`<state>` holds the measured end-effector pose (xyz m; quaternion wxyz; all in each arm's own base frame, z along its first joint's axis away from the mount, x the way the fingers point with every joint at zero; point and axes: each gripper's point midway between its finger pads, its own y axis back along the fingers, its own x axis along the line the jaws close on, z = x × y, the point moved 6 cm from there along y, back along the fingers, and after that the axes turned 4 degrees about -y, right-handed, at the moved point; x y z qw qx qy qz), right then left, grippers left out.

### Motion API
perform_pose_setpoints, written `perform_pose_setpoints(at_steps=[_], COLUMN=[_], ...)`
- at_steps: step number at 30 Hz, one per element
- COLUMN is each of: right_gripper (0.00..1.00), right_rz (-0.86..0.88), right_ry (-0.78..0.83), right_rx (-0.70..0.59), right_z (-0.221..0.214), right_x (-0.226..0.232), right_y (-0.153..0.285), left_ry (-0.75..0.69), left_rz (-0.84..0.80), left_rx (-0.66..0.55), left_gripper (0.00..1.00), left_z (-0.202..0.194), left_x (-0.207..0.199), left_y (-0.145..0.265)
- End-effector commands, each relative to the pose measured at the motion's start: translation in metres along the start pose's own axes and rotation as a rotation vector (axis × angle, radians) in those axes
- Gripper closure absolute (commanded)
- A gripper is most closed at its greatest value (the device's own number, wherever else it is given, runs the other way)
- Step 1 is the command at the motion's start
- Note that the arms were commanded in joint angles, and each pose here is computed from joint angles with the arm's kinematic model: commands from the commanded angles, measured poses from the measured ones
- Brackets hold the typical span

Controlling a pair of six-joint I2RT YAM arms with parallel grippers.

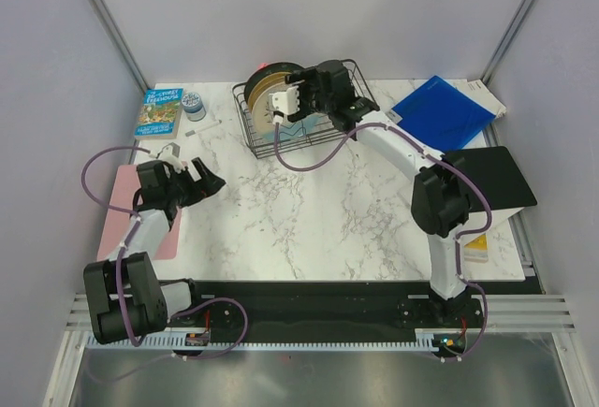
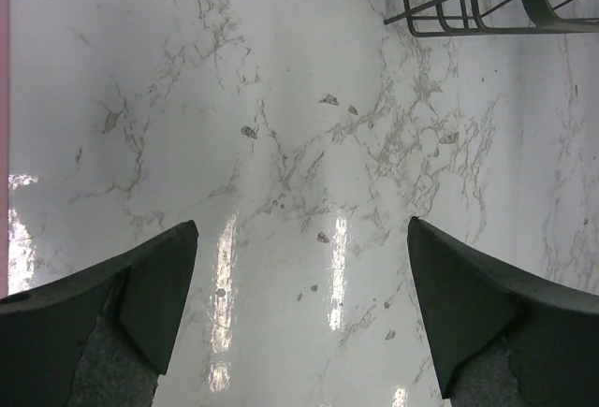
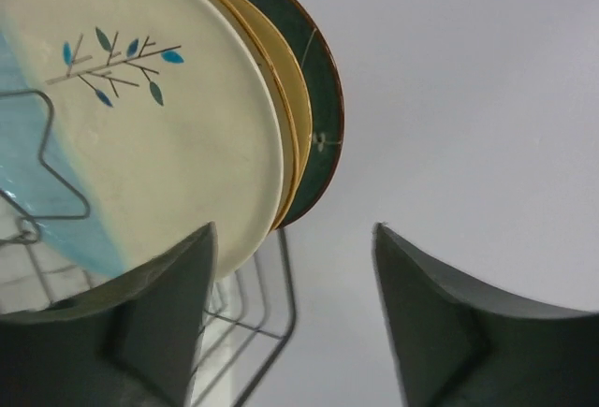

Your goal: Load the plates into the dish rack

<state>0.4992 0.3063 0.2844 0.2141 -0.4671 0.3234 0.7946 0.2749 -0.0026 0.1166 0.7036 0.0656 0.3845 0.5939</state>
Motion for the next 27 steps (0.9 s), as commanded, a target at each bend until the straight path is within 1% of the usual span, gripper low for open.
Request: perform_pose_setpoints(at_steps=[1,2,3,4,5,6,7,8,9,10,11,12,13,14,16,17,18,21,24,27], right_gripper=[0.07,0.02,0.02,0.02,0.02,0.02,0.02,0.02,0.02,0.02,0.02,0.02,0.02,0.02,0.02,0.02,0.02,0.02,0.02,0.02], right_rz=[-0.349,-0.393,-0.424,-0.455,-0.484,-0.485,-0.467,-0.468,-0.483,-0.464,-0.434,-0.466,-0.496,-0.56,-0.611,-0.627,-0.691,-0.777,-0.763,-0.807], right_ry=[-0.204,-0.299,-0.411,-0.519,-0.724,-0.827,-0.941,-1.065,-1.256,-1.372,-1.458,-1.563,-1.59,-1.589,-1.564,-1.56,-1.542,-1.534,-1.496,-1.488], right_rx=[0.008,0.018,0.022,0.089,0.081,0.103,0.183,0.208,0.218,0.311,0.343,0.386,0.455,0.534,0.548,0.564,0.595,0.637,0.644,0.694], right_z=[0.025,0.024,0.021,0.009,0.008,0.002,-0.021,-0.032,-0.041,-0.069,-0.08,-0.089,-0.101,-0.112,-0.112,-0.113,-0.116,-0.118,-0.118,-0.125], right_x=[-0.077,-0.082,-0.086,-0.087,-0.087,-0.084,-0.073,-0.064,-0.054,-0.036,-0.023,-0.012,-0.003,0.008,0.004,0.007,0.003,0.003,0.002,0.008], right_y=[0.077,0.087,0.095,0.108,0.114,0.118,0.126,0.129,0.13,0.138,0.138,0.139,0.144,0.151,0.165,0.168,0.177,0.188,0.191,0.191], left_ry=[-0.111,-0.138,-0.169,-0.194,-0.217,-0.243,-0.264,-0.295,-0.336,-0.366,-0.405,-0.462,-0.478,-0.535,-0.583,-0.612,-0.634,-0.648,-0.625,-0.618], left_rz=[0.069,0.069,0.072,0.061,0.055,0.052,0.039,0.025,0.022,0.014,-0.003,-0.006,-0.006,-0.021,-0.019,-0.022,-0.02,-0.02,-0.016,-0.018], left_rx=[-0.1,-0.136,-0.155,-0.167,-0.193,-0.212,-0.225,-0.243,-0.246,-0.254,-0.266,-0.267,-0.27,-0.288,-0.286,-0.306,-0.308,-0.299,-0.27,-0.236], left_gripper=[0.0,0.0,0.0,0.0,0.0,0.0,0.0,0.0,0.0,0.0,0.0,0.0,0.0,0.0,0.0,0.0,0.0,0.0,0.0,0.0], left_z=[0.037,0.047,0.052,0.056,0.066,0.072,0.077,0.086,0.089,0.093,0.099,0.103,0.106,0.117,0.125,0.134,0.138,0.155,0.166,0.173], left_x=[-0.005,-0.01,-0.011,-0.015,-0.019,-0.022,-0.025,-0.031,-0.032,-0.035,-0.043,-0.045,-0.049,-0.058,-0.062,-0.069,-0.071,-0.076,-0.079,-0.078], left_y=[0.019,0.026,0.028,0.03,0.033,0.035,0.037,0.038,0.037,0.037,0.037,0.036,0.036,0.038,0.038,0.039,0.038,0.035,0.03,0.022])
